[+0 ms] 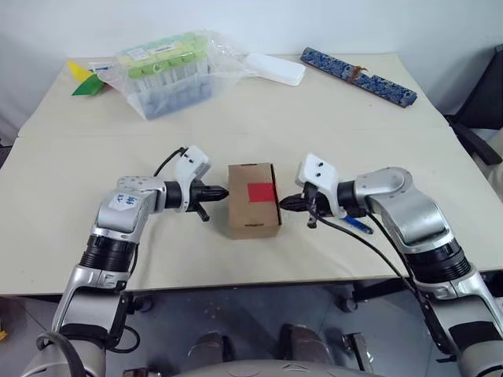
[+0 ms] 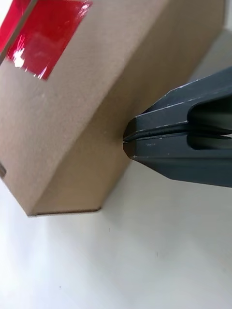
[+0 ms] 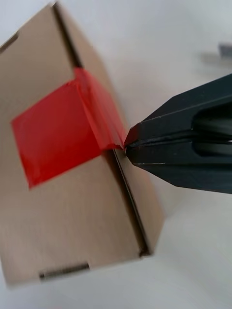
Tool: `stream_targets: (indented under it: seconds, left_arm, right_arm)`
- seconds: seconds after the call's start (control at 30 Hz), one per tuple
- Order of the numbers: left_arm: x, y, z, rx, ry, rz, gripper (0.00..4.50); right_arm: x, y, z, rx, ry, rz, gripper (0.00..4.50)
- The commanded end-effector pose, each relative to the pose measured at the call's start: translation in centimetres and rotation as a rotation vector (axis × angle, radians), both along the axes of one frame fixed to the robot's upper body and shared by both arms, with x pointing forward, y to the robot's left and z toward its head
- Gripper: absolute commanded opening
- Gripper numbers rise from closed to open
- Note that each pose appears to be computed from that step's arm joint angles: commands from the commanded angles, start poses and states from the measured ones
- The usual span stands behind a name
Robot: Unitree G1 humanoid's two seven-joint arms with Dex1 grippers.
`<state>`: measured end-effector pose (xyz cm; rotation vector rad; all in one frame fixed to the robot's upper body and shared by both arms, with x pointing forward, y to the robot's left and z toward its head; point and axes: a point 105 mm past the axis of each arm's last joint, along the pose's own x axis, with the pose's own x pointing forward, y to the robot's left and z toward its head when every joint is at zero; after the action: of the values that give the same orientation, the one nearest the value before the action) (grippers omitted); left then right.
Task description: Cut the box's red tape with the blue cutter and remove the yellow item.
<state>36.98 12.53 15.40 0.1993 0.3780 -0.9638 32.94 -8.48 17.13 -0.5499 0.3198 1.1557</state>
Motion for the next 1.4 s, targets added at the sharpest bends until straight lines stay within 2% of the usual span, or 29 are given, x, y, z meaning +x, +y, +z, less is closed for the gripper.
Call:
stream_targets:
  seconds: [0.03,0.47,0.83,1.03,1.17,1.4]
  left_arm:
    - [0.2,-0.2,0.9,0.032,-0.044,-0.036,0.00]
    - [0.2,-0.6,0.5,0.061,-0.037,-0.086,0.00]
    - [0.0,2.2,0.8,0.107,-0.040,-0.045,0.00]
    - [0.0,3.7,2.4,0.121,-0.069,-0.036,0.00]
    - [-0.9,2.0,5.5,0.085,-0.120,-0.160,0.00]
    - [-1.2,-0.1,7.0,0.091,-0.173,-0.278,0.00]
  right_arm:
    - [-1.2,1.3,0.5,0.029,-0.012,0.022,0.02]
    - [-0.8,0.6,-0.1,0.009,-0.023,-0.057,0.02]
    - [-0.8,-1.7,1.2,-0.026,-0.082,-0.120,0.02]
    - [-0.2,-3.5,3.0,-0.022,-0.154,-0.190,0.02]
    - [-0.6,-3.8,5.2,0.041,-0.199,-0.224,0.02]
    - [-0.8,-2.5,6.3,0.112,-0.225,-0.266,0.02]
